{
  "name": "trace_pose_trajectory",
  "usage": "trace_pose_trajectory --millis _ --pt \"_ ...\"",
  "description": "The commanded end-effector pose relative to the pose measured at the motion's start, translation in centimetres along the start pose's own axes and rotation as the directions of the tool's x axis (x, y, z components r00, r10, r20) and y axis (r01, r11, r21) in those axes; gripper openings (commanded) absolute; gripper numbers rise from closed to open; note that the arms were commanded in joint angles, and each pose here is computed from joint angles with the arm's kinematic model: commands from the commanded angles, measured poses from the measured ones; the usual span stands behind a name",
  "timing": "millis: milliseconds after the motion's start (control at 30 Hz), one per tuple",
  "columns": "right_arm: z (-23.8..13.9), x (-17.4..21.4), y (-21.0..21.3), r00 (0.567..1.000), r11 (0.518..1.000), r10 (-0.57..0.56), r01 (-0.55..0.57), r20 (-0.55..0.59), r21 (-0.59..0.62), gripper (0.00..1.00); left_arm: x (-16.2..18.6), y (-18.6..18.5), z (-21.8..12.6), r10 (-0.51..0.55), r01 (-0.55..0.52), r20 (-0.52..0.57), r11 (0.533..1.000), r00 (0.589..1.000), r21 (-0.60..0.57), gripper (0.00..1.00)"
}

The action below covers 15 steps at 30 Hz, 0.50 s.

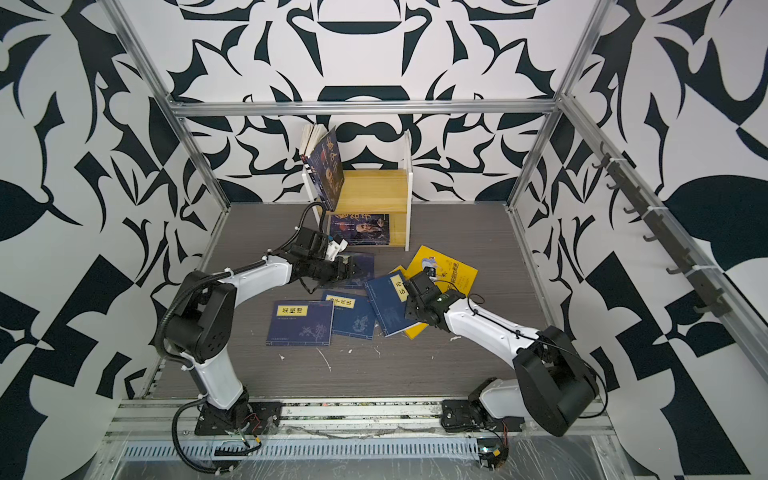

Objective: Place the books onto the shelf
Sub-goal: 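Reach the right gripper to the blue book on the yellow books while left gripper approaches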

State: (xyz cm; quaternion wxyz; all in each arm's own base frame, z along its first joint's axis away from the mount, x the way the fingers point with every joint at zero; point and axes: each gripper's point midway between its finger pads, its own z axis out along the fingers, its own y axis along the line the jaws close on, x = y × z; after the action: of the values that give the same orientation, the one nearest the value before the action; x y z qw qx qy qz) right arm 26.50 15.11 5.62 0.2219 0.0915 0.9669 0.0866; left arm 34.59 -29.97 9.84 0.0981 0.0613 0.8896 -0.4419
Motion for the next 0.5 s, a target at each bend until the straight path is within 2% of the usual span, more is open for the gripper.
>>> trace_pose_trajectory --millis 0,167,300,467 --pt "0.8 0.3 0.4 0.999 0.998 0.049 -0.05 -0.016 -0.025 0.46 -0.9 -0.5 0.9 -0.1 0.099 0.008 0.992 0.995 0.076 0.92" --pt "1.6 0.8 0.3 0.998 0.999 0.041 -0.042 -0.041 -0.016 0.45 -0.9 1.0 2.1 -0.195 0.194 -0.002 0.978 0.981 0.079 0.89" --pt "1.9 0.9 0.5 0.998 1.0 0.017 -0.018 -0.053 -0.018 0.44 -1.0 1.7 2.5 -0.23 0.23 -0.009 0.97 0.973 0.079 0.77" --pt "2.4 1.1 0.6 0.998 1.0 -0.008 0.007 -0.065 -0.015 0.44 -0.6 2.8 3.2 -0.265 0.266 -0.03 0.963 0.964 0.049 0.77"
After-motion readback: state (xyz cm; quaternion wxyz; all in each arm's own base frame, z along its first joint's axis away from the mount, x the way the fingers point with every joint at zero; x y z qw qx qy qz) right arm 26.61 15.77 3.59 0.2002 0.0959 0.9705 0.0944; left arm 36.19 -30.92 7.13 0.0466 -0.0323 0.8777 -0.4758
